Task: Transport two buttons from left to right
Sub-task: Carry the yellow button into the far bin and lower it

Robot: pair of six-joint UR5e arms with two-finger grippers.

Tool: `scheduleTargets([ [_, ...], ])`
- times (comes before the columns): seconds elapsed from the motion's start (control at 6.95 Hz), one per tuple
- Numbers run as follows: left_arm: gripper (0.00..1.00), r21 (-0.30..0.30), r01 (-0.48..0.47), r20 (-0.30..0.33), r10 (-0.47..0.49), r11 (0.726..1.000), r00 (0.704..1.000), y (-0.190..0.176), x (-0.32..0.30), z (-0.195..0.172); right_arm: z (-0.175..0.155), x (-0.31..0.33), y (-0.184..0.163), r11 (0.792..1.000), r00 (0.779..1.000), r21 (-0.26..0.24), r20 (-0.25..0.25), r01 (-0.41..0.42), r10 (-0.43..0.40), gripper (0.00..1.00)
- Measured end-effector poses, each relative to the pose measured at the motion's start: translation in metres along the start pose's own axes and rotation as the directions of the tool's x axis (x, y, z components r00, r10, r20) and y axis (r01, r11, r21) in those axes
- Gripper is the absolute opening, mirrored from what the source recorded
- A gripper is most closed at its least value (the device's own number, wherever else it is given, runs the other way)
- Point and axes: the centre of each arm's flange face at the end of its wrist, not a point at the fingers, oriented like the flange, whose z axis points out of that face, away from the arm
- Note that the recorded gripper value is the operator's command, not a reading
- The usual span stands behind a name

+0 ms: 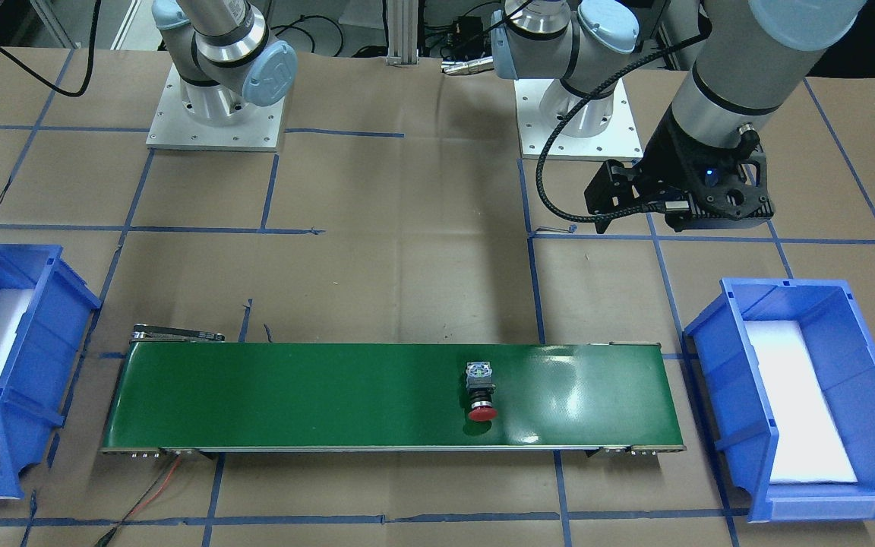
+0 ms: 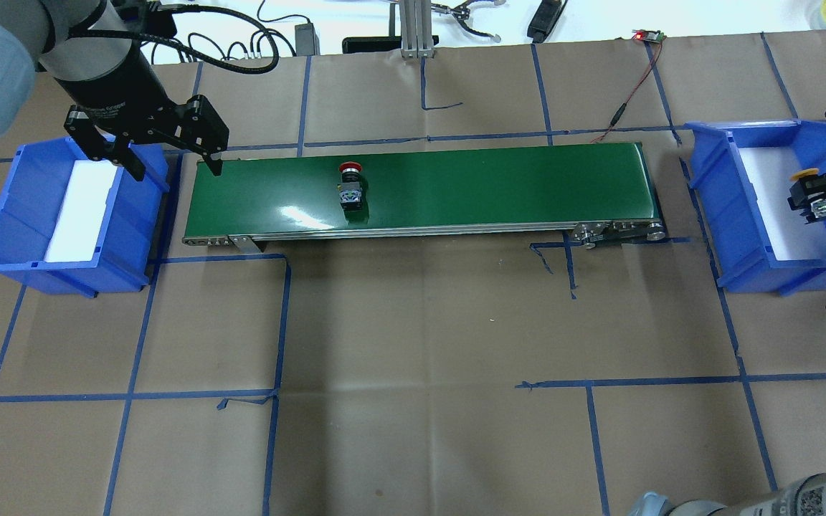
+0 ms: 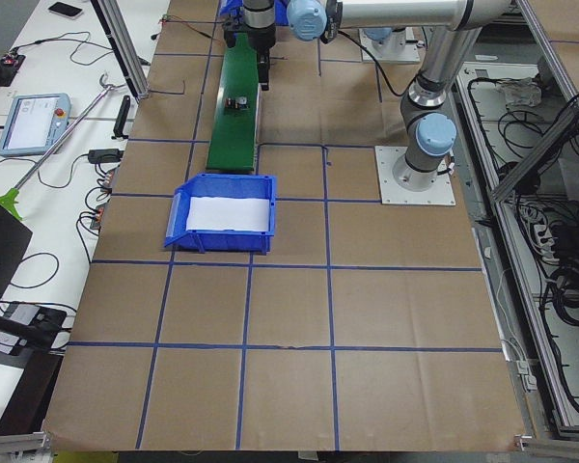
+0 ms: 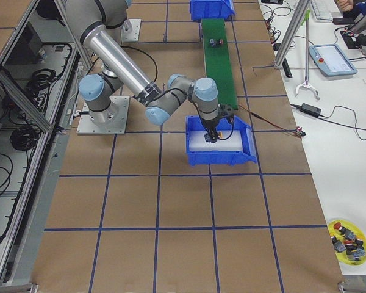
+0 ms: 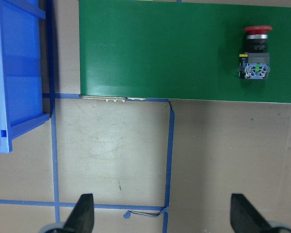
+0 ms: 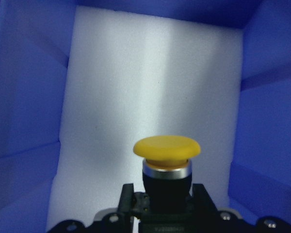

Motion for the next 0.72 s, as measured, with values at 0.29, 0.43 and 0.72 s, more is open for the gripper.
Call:
scheduleTargets([
  [0.29,1.0,0.0,0.0,0.0,0.0,1.0,1.0,0.0,0.0,0.0,0.031,0.001,0.004,1.0,1.0,-0.01,0.016,0.025,-0.024,0.04],
  [0.43,1.0,0.0,0.0,-0.001,0.0,1.0,1.0,0.0,0.0,0.0,0.039,-0.001,0.007,0.999,0.999,-0.018,0.023,0.029,-0.029,0.05],
  [0.72,1.0,-0.001,0.0,-0.001,0.0,1.0,1.0,0.0,0.0,0.0,0.044,-0.006,0.014,0.999,0.999,-0.035,0.035,0.028,-0.027,0.69],
])
